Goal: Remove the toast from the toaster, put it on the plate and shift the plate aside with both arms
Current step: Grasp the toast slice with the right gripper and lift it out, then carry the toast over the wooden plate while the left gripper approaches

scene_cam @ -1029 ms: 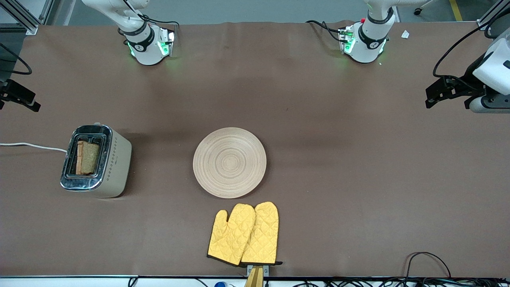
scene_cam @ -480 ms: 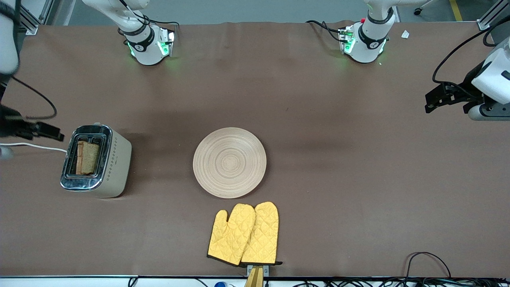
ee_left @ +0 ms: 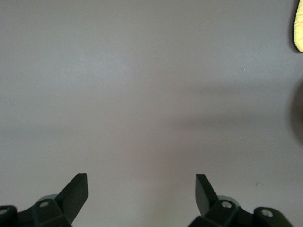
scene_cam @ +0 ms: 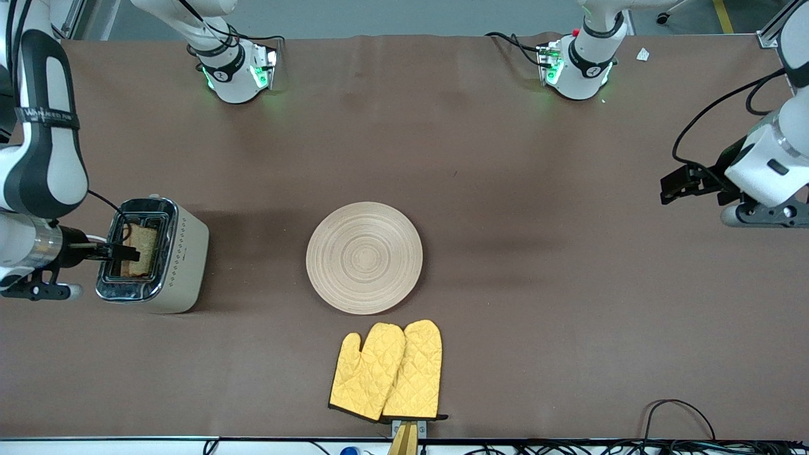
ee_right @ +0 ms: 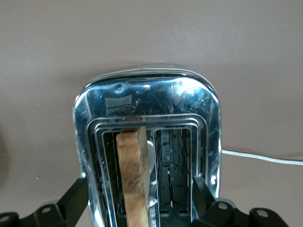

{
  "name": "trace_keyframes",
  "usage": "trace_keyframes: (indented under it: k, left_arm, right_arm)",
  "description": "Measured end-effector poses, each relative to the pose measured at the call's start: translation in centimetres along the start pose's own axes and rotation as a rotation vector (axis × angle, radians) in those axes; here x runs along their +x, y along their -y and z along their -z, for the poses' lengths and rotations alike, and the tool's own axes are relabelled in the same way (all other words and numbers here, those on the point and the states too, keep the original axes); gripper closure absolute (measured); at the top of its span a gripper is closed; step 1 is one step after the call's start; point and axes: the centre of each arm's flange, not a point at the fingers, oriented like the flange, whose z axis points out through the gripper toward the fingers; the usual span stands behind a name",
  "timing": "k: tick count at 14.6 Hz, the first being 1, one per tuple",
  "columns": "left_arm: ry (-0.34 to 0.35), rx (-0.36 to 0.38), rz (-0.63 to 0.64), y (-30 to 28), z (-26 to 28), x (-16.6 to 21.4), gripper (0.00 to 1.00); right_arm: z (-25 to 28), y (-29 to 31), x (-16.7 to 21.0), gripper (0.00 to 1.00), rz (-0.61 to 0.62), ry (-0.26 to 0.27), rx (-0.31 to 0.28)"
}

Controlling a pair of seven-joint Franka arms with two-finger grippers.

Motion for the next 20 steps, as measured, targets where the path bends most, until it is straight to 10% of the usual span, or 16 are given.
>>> trace_keyframes:
  k: [9,20]
  left_arm:
    - [0.036,-0.002,-0.001,0.0,-2.3,1.1,0.0]
    - [0.036,-0.027,-0.004,-0.4,-4.0,2.3,0.0]
  right_arm:
    - [-0.7,0.2,0.1,0.87,-0.008,0.017,0.03]
    - [14.2,8.0,-6.0,0.93,0.02,0.014,0.029]
